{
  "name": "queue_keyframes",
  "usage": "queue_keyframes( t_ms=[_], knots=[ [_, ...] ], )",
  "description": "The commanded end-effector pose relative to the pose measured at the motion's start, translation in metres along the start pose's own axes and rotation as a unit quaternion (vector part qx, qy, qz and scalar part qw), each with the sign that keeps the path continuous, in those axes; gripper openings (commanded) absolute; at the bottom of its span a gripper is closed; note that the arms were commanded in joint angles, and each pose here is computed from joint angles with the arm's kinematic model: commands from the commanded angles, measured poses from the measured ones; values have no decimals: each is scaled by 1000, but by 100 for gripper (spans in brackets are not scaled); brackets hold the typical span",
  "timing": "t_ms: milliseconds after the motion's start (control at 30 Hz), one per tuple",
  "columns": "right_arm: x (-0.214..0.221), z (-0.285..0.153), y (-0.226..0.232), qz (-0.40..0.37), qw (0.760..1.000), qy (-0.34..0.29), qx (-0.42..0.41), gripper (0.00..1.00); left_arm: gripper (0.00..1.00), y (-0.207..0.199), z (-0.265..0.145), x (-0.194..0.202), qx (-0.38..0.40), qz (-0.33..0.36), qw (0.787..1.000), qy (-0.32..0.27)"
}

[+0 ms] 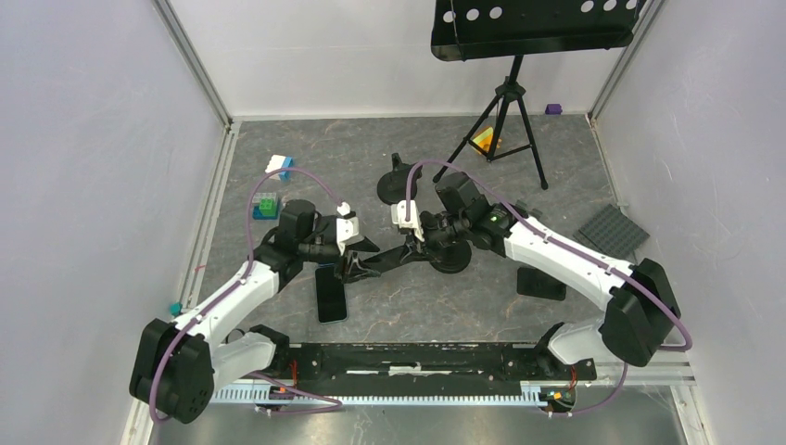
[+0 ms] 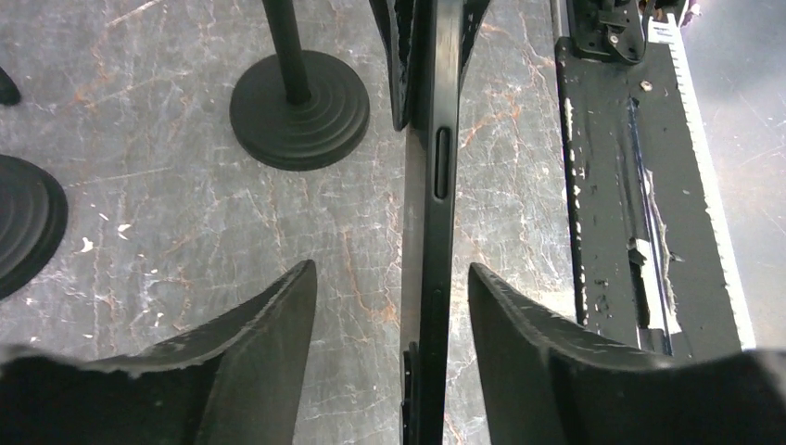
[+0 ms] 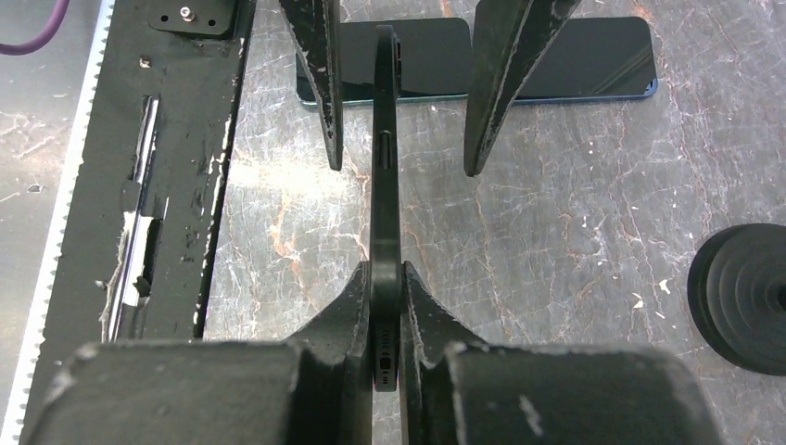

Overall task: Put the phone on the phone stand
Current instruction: Pick up the phone at the center of the board.

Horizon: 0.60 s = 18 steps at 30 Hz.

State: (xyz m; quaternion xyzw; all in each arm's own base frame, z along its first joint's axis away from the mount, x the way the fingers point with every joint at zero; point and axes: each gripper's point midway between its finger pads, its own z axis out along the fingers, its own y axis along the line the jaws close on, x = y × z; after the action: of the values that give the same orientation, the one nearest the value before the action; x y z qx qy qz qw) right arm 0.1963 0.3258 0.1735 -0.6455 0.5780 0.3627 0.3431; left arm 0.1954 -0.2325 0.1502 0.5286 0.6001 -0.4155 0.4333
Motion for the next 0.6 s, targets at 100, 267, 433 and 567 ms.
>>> queue_keyframes(
  t_ms=[100, 267, 433, 567],
  knots=[
    [-38, -18, -6, -44, 998, -33, 21, 0, 68, -2, 8, 1, 17, 51, 997, 56],
    [-32, -17, -7, -40, 999, -25, 22, 0, 31, -1, 15, -1, 34, 39, 995, 81],
    [-40, -20, -6, -42, 998, -35, 26, 8, 2, -4, 20, -2, 46, 45, 995, 75],
    [-50, -26, -5, -47, 997, -49, 31, 36, 2, -12, 24, -9, 57, 60, 996, 27]
  ],
)
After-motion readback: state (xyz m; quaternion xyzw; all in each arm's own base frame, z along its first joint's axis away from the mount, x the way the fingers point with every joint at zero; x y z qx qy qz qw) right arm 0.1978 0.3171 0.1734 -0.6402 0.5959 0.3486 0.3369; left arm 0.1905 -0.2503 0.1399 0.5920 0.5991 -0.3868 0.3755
